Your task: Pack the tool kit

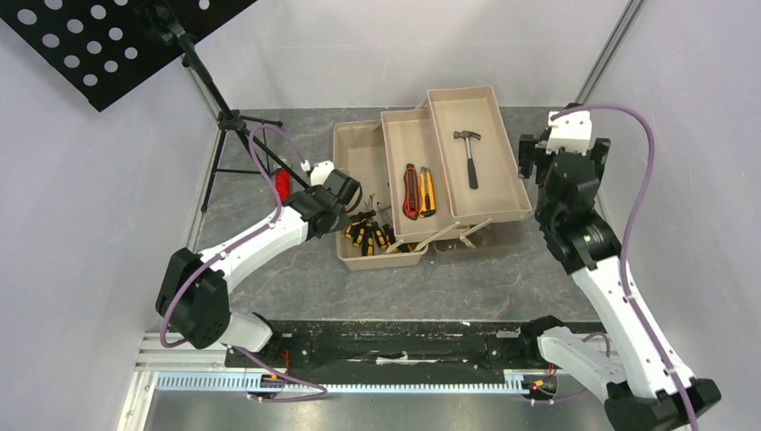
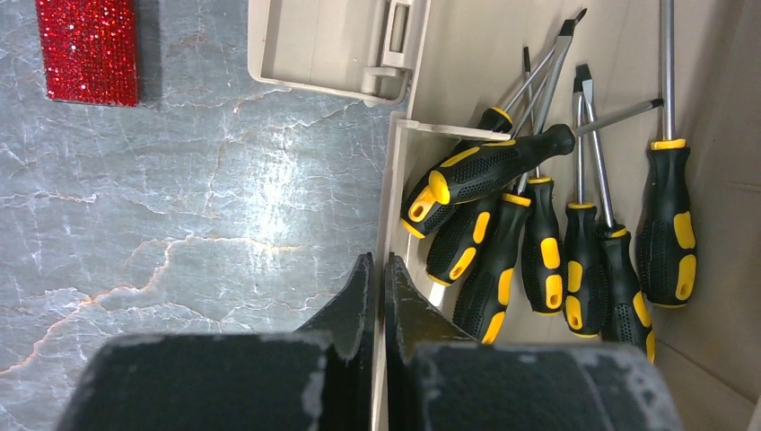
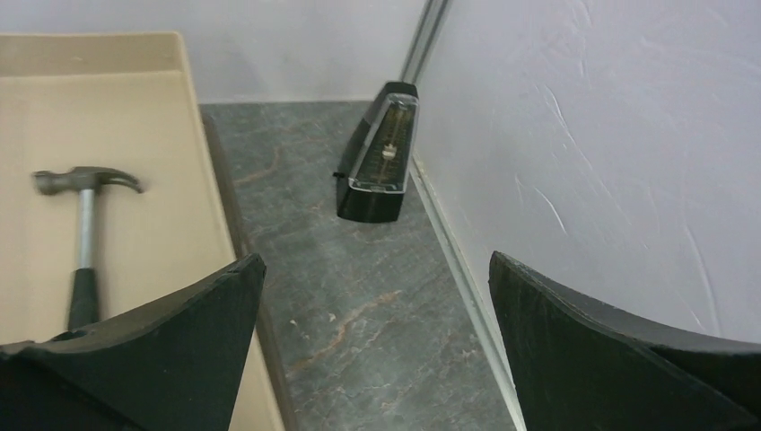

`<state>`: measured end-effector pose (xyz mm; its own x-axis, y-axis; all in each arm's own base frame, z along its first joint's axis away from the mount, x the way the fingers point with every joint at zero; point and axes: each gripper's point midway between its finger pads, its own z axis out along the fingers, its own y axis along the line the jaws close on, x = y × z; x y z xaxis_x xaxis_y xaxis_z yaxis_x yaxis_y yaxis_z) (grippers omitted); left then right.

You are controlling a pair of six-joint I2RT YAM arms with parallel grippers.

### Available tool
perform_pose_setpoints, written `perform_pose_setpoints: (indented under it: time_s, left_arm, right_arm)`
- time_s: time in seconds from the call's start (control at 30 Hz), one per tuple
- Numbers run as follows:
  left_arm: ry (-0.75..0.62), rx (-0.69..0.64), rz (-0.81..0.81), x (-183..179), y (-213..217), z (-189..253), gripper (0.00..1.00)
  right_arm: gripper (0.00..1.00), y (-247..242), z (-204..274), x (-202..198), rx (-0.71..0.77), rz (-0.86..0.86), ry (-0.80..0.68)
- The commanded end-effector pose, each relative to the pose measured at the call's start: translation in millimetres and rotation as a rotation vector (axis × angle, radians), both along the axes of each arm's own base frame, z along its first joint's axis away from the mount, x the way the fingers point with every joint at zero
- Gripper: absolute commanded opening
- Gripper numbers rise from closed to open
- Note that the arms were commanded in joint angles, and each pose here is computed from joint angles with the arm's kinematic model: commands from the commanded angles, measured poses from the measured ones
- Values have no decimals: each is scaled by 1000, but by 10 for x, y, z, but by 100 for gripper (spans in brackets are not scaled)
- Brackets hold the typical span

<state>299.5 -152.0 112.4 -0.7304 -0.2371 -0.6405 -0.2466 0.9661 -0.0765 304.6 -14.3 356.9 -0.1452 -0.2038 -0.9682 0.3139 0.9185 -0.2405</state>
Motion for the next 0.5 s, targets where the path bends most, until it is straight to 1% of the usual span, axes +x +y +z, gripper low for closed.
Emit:
perform_pose_setpoints:
  time_s: [0.0,0.1,0.27,0.3,0.37,0.43,0.47]
  left_arm:
    - [-85,11,27,183,168,206,2]
    - [-71,-17,6,178,97,178,3]
    - [-59,-36,-6,156,59,143,3]
    - [-57,-42,-9,151,48,145,3]
    - [-53,-57,-15,143,18,150,3]
    - [-54,-67,-17,146,2,154,3]
    - [-53,-70,-19,146,-5,156,4]
  right_arm:
    - [98,-127,-161,220,81,-7,78]
    - [98,-221,-434,490,153,7,157]
    - [98,-537,-844,834,432,46,209]
    - [98,-607,-987,856,478,42,234]
    - [95,-624,-1276,839,548,61,278]
    - [91,-554,-1579,746,572,83,329]
    - [90,-503,-1636,712,575,109,327]
